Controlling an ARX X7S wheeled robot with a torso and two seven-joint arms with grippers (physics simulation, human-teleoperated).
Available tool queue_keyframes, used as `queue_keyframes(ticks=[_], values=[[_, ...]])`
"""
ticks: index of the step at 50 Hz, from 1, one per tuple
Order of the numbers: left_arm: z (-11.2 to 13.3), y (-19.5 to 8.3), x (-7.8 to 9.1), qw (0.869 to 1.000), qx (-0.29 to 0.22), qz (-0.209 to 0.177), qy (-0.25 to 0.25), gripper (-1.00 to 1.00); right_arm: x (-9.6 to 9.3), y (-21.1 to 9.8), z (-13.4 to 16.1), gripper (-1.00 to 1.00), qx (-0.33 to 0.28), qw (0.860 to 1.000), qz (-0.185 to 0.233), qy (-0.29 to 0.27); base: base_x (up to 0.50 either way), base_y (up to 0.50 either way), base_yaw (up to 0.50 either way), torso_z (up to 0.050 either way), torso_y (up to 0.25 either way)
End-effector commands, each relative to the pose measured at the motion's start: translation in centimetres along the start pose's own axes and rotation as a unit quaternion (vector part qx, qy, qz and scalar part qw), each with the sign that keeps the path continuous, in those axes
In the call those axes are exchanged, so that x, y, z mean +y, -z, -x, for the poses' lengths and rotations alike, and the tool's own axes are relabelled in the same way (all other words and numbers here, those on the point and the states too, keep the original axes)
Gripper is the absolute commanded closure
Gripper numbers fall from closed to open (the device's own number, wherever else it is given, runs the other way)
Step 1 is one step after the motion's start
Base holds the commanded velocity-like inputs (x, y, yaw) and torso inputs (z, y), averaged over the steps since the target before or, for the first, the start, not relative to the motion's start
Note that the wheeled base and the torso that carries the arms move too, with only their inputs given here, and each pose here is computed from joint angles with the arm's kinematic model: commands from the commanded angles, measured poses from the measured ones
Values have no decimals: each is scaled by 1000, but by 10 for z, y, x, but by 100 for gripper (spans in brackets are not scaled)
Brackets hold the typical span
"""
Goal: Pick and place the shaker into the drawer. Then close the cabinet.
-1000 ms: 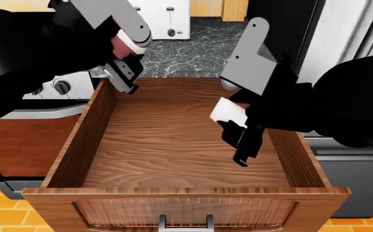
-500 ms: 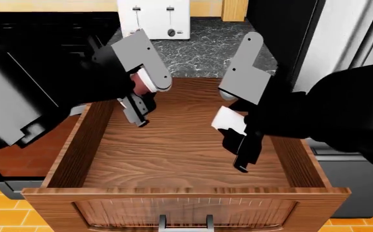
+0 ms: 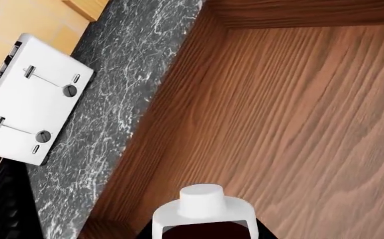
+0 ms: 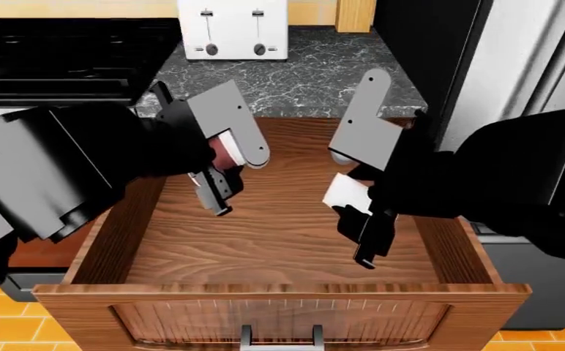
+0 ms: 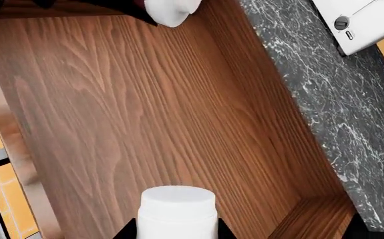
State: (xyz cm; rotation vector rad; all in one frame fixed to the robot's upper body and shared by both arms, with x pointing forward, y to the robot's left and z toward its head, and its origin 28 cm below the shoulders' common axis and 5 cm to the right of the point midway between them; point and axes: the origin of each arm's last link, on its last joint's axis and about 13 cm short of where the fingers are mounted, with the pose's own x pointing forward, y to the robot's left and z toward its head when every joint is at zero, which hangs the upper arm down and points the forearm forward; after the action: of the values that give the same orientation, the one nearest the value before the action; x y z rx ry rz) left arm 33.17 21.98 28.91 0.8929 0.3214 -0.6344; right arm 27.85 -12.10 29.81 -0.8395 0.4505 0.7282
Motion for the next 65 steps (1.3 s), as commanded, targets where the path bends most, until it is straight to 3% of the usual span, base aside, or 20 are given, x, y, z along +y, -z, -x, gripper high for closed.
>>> queue_keyframes(ticks=[1, 65], values=[[-3, 1, -4, 1000, 2, -3, 4, 100, -4, 1, -3, 100, 1, 1000, 4, 16, 0, 0, 0, 0, 0], [-28, 15, -23, 999, 20, -10, 37, 100, -4, 25, -51, 100, 37, 999, -16, -7, 0, 0, 0, 0, 1]])
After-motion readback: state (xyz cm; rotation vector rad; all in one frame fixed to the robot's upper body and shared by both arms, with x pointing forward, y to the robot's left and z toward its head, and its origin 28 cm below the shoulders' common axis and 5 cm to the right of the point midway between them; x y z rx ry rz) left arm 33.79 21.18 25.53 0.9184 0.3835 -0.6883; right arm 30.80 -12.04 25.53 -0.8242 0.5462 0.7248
